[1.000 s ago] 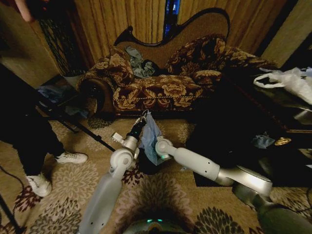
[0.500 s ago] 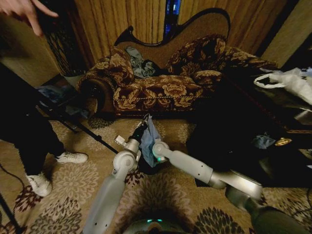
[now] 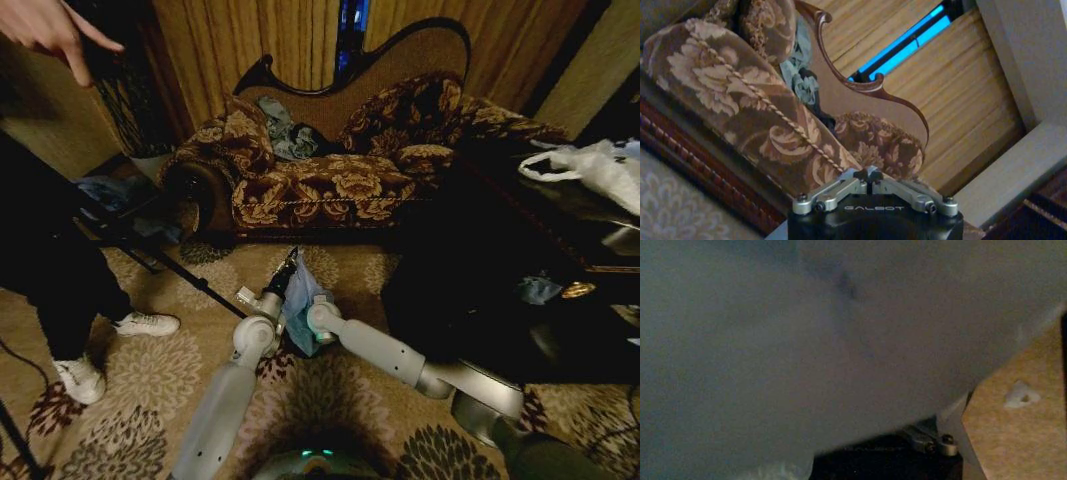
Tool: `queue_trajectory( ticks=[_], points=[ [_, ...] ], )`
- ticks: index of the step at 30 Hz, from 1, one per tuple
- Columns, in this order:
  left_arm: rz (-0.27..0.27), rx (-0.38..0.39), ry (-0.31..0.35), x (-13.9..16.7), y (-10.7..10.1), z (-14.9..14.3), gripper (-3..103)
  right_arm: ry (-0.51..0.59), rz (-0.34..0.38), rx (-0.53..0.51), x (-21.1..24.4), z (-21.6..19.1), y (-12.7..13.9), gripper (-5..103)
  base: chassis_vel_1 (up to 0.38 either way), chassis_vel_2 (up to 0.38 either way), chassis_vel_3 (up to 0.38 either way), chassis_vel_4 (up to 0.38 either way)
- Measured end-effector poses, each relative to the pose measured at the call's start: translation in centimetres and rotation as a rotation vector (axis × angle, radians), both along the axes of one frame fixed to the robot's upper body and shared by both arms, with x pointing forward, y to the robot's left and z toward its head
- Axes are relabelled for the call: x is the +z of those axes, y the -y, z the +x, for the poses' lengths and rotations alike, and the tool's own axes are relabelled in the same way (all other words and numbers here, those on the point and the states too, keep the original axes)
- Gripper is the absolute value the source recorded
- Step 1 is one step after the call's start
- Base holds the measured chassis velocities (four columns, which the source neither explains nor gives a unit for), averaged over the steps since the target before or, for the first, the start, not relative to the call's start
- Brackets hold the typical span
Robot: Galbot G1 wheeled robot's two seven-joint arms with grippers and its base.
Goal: Place a garbage bag over the trash bin.
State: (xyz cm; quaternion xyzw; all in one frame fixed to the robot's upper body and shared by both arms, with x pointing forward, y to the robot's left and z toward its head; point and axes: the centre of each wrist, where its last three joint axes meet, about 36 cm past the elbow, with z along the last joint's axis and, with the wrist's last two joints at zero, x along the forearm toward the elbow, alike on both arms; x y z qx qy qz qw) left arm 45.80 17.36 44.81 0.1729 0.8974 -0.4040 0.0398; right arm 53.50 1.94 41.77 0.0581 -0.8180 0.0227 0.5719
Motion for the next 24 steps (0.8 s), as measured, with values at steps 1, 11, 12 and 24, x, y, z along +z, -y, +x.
queue_trajectory(
  ticks=[1, 11, 12, 24],
  points=[
    [0.025, 0.009, 0.014, 0.1, -0.1, -0.1, 0, 0.001, 0.024, -0.006, 0.4, 0.0, -0.2, 0, 0.000, 0.000, 0.000, 0.000],
    [0.115, 0.066, 0.060, 0.3, -1.1, 0.2, 0, 0.063, 0.098, -0.017, 1.4, 1.2, 0.5, 0, 0.000, 0.000, 0.000, 0.000],
    [0.116, 0.068, 0.060, 0.3, -1.2, 0.3, 0, 0.074, 0.098, -0.017, 1.5, 1.4, 0.7, 0, 0.000, 0.000, 0.000, 0.000],
    [0.114, 0.076, 0.071, 0.7, -1.2, 0.6, 0, 0.132, 0.121, -0.021, 0.4, 3.3, 1.5, 0, 0.000, 0.000, 0.000, 0.000]
  ],
)
